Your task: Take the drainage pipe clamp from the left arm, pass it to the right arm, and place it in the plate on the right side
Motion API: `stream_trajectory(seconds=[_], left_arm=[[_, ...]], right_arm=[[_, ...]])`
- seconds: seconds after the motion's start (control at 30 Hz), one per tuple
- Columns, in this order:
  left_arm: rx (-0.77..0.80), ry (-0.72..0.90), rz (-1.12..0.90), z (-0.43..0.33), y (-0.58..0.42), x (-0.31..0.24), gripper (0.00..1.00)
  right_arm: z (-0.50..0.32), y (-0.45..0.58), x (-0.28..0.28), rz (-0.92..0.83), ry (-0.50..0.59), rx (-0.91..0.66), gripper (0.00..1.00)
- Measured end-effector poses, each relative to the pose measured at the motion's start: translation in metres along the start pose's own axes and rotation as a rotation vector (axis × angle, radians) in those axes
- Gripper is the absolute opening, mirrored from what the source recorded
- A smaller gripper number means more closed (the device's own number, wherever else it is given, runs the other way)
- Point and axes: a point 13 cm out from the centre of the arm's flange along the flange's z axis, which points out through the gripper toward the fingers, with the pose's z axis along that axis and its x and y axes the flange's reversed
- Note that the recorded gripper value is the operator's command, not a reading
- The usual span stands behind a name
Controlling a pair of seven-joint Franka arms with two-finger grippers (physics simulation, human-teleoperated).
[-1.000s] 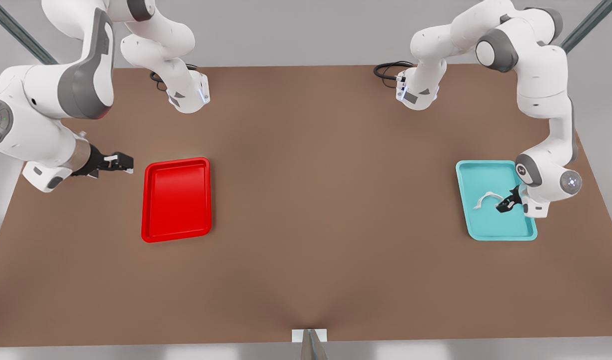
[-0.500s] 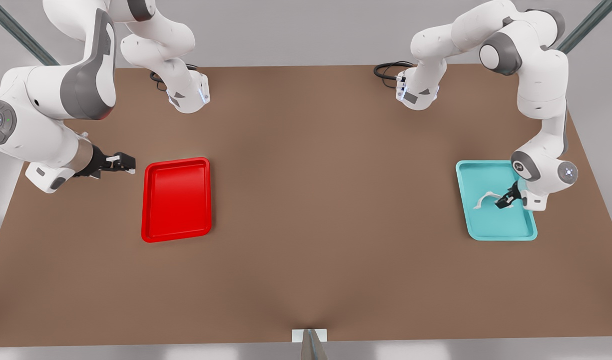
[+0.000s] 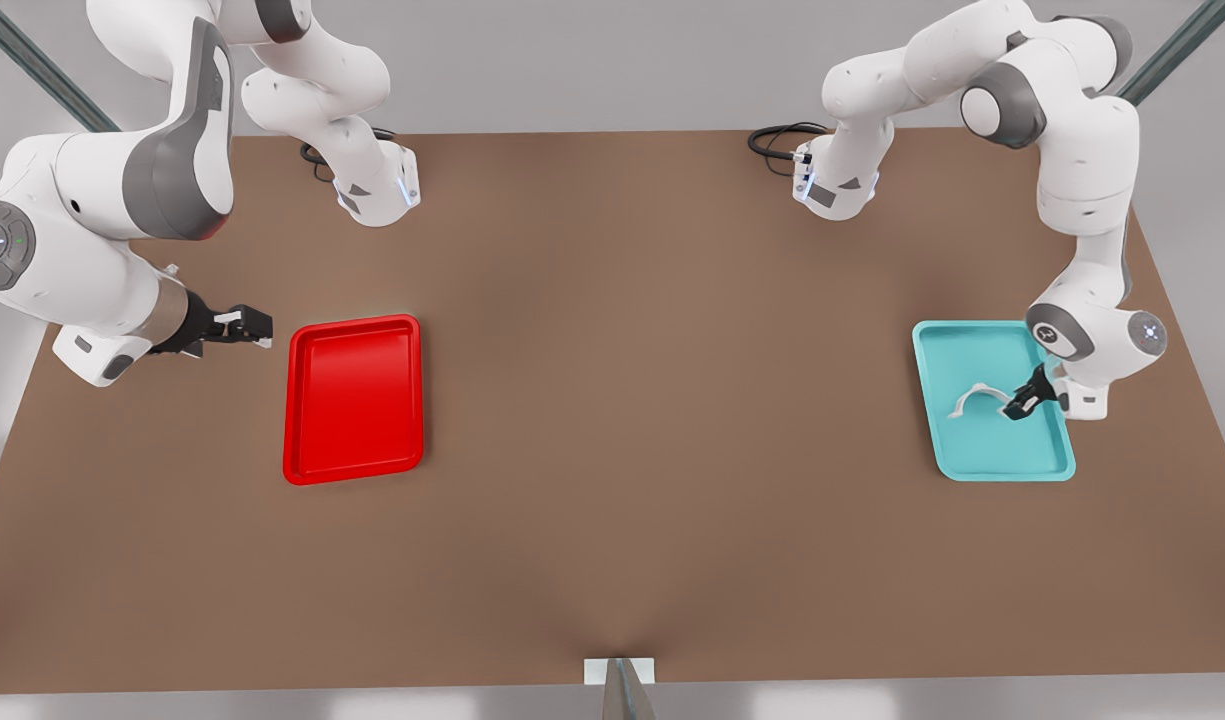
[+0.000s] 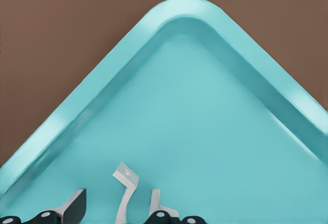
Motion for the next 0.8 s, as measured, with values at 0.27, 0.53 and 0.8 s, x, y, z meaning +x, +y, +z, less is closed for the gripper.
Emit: stream_trajectory(seconds=[0.27, 0.53, 0.8], left_arm=[[0.000, 0.000, 0.024, -0.001, -0.003, 0.001, 0.39], [-0.003, 0.008, 0.039, 0.002, -0.003, 0.003, 0.21], [0.011, 0.002, 0.043, -0.014, -0.011, 0.000, 0.21]], right_arm=[[0.001, 0.000, 0.000, 0.001, 0.002, 0.000, 1.00], [0.003, 0.001, 0.000, 0.001, 0.007, 0.000, 1.00], [0.003, 0.002, 0.000, 0.001, 0.007, 0.000, 1.00]])
